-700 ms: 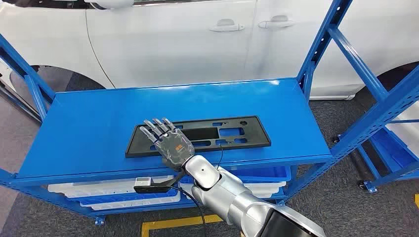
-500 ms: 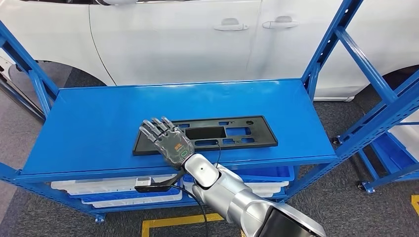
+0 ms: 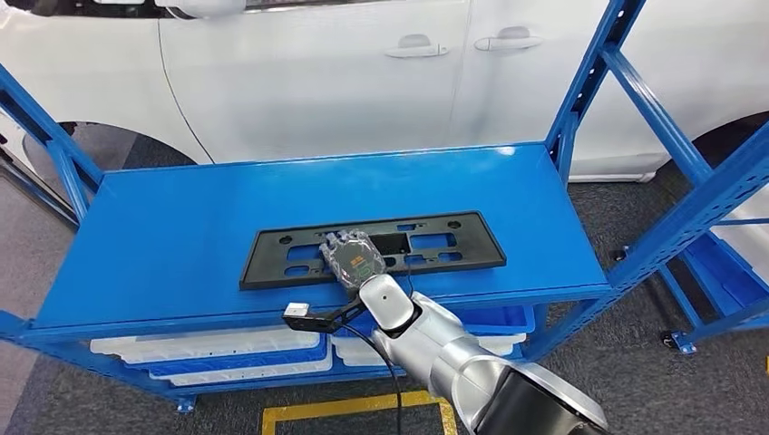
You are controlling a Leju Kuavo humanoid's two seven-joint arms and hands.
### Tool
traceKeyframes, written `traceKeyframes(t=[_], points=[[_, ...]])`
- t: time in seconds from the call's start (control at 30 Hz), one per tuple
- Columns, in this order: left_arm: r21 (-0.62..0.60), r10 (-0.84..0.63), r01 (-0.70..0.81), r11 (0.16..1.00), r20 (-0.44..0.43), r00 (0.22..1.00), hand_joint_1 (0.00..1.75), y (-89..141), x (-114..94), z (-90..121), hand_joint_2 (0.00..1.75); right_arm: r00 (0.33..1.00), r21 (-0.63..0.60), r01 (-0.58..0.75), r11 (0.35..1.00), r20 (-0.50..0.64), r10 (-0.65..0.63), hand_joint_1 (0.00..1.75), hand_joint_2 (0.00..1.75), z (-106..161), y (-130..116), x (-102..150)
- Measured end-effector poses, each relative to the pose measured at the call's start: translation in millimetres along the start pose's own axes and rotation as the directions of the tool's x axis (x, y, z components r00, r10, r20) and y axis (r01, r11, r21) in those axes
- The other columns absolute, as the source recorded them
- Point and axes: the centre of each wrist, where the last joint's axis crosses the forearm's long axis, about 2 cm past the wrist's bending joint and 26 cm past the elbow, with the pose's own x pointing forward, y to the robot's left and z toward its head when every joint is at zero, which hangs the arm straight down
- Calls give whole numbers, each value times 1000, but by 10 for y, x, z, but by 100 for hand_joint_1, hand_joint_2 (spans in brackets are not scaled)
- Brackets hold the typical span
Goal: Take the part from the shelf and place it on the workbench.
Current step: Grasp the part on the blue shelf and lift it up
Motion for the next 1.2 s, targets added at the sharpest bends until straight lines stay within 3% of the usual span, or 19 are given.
traceKeyframes(t=[0.53,0.73,0.83,0.93,1.0,1.07,1.13,1.2], points=[[-21,-20,21,1000,20,1000,0,-39,101,-46,0,999,29,-4,1000,-35,5,175,175,33,97,-135],[-43,-20,24,999,93,995,0,-39,100,-46,0,999,15,6,1000,-39,-6,175,175,46,123,-181],[-48,-20,25,999,103,995,0,-42,104,-48,0,998,-41,50,998,-35,-52,175,175,41,106,-212],[-66,7,2,998,123,992,0,-43,109,-50,0,984,-193,179,965,16,-179,175,175,8,10,-302],[-77,24,-14,997,133,991,0,-41,113,-51,0,949,-322,314,893,95,-300,175,175,-51,-160,-406],[-89,50,-38,995,143,988,0,-43,113,-51,0,867,-438,497,749,212,-451,175,175,-90,-387,-524],[-101,85,-70,992,158,984,0,-42,109,-48,0,711,-496,696,520,369,-599,175,175,-49,-594,-648],[-106,114,-97,990,169,979,0,-25,100,-43,0,476,-464,859,218,564,-675,175,175,83,-787,-766]])
